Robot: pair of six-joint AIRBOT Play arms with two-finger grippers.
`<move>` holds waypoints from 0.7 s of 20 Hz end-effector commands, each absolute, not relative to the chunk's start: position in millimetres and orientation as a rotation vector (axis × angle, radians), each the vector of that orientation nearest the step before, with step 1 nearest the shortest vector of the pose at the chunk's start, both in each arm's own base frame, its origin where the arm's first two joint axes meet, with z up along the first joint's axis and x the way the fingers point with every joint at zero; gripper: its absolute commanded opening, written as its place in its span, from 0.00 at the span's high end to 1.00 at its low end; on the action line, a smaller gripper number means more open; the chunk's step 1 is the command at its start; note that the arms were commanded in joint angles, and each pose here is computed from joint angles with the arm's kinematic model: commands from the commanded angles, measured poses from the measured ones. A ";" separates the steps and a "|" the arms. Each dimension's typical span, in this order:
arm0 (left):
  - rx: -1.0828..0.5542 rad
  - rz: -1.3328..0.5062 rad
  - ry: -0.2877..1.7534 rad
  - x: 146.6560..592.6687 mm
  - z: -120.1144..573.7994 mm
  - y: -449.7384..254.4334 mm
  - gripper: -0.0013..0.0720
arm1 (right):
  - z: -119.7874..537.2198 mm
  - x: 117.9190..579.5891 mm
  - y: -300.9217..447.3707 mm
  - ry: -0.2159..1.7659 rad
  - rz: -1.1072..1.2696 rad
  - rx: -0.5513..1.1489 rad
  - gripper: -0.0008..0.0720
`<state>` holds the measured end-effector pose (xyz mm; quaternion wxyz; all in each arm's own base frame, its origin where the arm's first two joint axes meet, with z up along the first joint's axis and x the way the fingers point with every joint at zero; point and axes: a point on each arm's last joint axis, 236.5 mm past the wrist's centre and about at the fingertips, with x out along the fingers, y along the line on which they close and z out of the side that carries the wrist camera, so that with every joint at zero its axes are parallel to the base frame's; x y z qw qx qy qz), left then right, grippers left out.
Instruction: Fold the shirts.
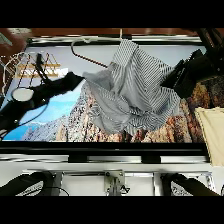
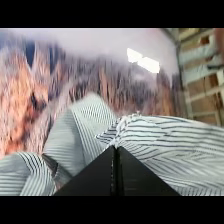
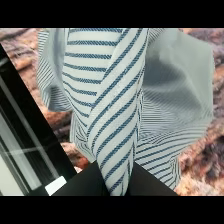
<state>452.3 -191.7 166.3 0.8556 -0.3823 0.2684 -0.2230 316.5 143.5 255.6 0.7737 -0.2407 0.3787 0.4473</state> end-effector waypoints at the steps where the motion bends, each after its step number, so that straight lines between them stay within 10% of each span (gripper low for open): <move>1: -0.802 -0.459 0.460 468.0 219.1 -145.8 0.91 | 266.5 313.8 160.4 0.758 1.030 -0.484 0.89; 14: -0.734 -0.522 0.300 469.2 304.1 -131.1 0.91 | 265.3 320.3 155.1 0.747 1.003 -0.516 0.89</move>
